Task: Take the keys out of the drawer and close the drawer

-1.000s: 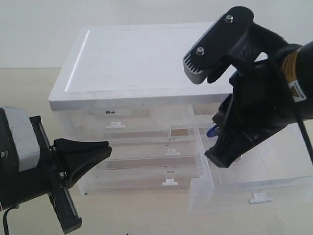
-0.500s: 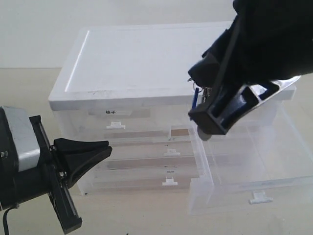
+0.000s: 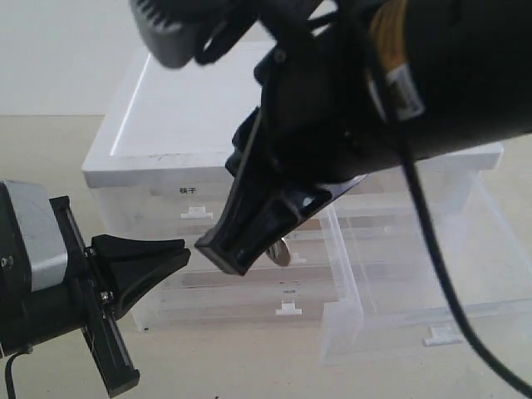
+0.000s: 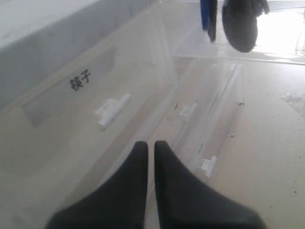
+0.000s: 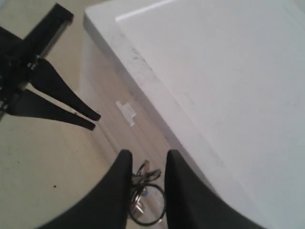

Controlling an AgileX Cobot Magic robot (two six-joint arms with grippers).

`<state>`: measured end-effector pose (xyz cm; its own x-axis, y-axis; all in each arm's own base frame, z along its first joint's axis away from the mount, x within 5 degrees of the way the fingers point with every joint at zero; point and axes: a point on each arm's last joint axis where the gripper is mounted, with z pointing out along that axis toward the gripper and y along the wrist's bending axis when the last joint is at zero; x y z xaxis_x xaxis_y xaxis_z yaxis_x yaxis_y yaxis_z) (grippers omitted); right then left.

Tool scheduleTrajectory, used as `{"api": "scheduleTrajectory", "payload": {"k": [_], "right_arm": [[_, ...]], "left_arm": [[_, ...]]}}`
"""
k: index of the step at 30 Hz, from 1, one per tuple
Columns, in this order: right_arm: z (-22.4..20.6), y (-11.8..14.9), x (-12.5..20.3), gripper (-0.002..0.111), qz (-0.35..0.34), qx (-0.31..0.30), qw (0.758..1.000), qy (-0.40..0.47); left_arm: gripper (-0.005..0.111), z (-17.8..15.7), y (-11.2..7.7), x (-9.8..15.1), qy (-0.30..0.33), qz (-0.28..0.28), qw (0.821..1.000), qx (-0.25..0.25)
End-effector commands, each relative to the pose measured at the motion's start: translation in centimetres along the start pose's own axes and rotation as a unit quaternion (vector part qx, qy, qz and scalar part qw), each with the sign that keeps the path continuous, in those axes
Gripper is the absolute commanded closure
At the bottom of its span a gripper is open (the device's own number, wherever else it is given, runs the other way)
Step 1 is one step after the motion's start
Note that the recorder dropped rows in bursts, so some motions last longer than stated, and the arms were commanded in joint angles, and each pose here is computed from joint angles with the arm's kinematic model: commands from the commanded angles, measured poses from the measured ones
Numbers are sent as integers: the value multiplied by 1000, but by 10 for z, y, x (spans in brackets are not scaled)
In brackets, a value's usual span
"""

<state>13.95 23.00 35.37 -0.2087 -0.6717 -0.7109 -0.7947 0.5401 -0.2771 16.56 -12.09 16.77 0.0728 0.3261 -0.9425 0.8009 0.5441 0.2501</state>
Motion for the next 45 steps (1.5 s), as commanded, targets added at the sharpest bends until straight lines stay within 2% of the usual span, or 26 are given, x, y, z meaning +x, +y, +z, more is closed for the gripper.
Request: {"api": "scheduleTrajectory", "payload": {"k": [1,9,27,30,32,35,43,44,45], "right_arm": [[16,-1,1,108,1,34,999,25],[38,3,10,108,-15,47,995,82],[40,4,12,108,-13,49,994,95],[40,4,12,94,-7,49,994,95],[40,4,12,74,-6,49,994,95],[40,4,12,58,1,51,994,95],[39,1,15,57,-4,64,992,111],[39,1,16,58,-4,65,991,114],[39,1,16,66,-7,63,991,116]], "left_arm": [[102,1,-1,-1,-7,-4,1000,4],[102,1,-1,-2,-8,-4,1000,4],[102,1,-1,-1,-7,-4,1000,4],[102,1,-1,-1,-7,-4,1000,4],[102,1,-1,-1,-7,-4,1000,4],[102,1,-1,-1,-7,-4,1000,4],[102,1,-1,-1,-6,-4,1000,4],[102,1,-1,-1,-5,-4,1000,4],[102,1,-1,-1,-5,-4,1000,4]]}}
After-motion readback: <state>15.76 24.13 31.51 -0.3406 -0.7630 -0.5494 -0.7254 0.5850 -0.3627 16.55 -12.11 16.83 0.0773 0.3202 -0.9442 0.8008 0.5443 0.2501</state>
